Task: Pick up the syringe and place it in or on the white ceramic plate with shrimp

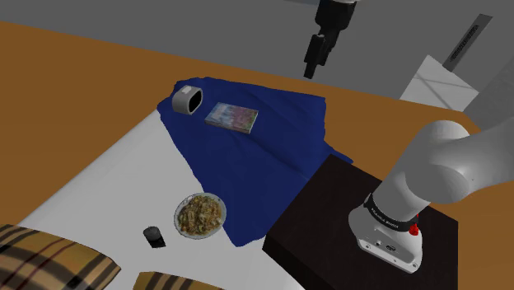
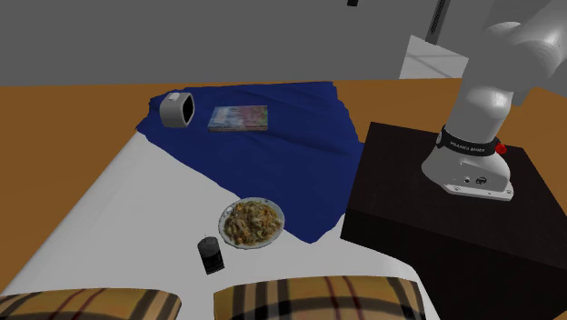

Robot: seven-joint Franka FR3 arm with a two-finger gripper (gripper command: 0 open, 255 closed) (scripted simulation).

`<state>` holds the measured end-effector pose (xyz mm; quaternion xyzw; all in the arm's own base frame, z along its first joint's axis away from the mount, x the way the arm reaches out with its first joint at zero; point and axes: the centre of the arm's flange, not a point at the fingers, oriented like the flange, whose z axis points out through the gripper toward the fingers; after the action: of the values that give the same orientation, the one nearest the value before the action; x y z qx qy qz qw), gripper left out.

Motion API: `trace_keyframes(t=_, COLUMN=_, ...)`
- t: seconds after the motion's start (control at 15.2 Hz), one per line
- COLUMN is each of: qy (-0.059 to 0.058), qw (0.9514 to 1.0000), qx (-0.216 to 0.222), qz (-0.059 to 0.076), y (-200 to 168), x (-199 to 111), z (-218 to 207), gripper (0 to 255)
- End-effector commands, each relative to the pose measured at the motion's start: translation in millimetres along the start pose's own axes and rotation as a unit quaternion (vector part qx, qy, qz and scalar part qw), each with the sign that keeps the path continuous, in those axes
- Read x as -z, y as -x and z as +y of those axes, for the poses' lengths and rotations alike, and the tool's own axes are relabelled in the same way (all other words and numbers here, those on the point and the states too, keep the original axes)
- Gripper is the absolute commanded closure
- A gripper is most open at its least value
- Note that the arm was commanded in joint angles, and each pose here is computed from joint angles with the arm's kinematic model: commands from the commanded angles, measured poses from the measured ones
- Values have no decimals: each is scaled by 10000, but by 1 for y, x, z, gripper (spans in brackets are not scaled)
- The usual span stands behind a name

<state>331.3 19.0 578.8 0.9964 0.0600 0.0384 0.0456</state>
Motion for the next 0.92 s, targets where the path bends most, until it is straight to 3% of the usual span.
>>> trace_keyframes(t=0.0, qy=0, qw=10000, qx=0, qz=0, y=0, x=0, z=0, gripper=0)
trace_keyframes(t=0.86, qy=-127, qw=9978, qx=649, qz=-48, y=-79, x=-99, z=-113, gripper=0)
